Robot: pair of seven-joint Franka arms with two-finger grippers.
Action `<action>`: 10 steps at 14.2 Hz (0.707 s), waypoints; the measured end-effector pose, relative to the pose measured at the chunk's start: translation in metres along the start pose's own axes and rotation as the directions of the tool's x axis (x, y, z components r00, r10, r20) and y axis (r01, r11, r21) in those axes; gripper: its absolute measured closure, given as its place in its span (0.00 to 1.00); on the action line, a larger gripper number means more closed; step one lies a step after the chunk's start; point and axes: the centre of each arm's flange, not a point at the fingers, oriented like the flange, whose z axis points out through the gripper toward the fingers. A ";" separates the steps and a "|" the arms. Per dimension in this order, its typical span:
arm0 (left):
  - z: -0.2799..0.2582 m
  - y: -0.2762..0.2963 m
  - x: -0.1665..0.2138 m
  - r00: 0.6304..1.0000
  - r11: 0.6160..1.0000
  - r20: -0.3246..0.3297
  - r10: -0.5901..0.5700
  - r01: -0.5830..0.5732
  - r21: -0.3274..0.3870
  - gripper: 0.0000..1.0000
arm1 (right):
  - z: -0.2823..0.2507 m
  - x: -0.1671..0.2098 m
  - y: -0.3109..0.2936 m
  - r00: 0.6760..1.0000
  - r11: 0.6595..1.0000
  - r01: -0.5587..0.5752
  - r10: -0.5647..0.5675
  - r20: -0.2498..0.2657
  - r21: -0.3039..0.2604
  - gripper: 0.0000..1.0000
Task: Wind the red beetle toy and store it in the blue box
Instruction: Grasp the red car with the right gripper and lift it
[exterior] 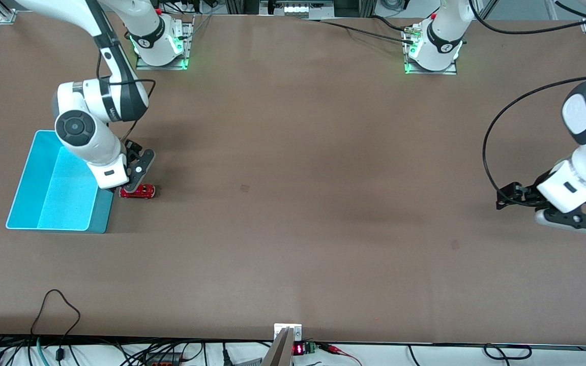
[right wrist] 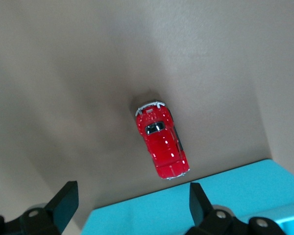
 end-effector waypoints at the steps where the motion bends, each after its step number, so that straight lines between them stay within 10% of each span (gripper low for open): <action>1: -0.012 0.002 -0.002 0.999 0.999 0.008 -0.035 0.035 0.001 0.00 | 0.006 -0.004 0.006 0.998 0.998 0.054 -0.054 -0.010 -0.012 0.00; 10: -0.104 0.020 -0.042 0.984 0.986 0.058 -0.169 0.169 0.001 0.00 | 0.089 0.014 0.016 0.964 0.965 0.257 -0.260 -0.064 -0.052 0.00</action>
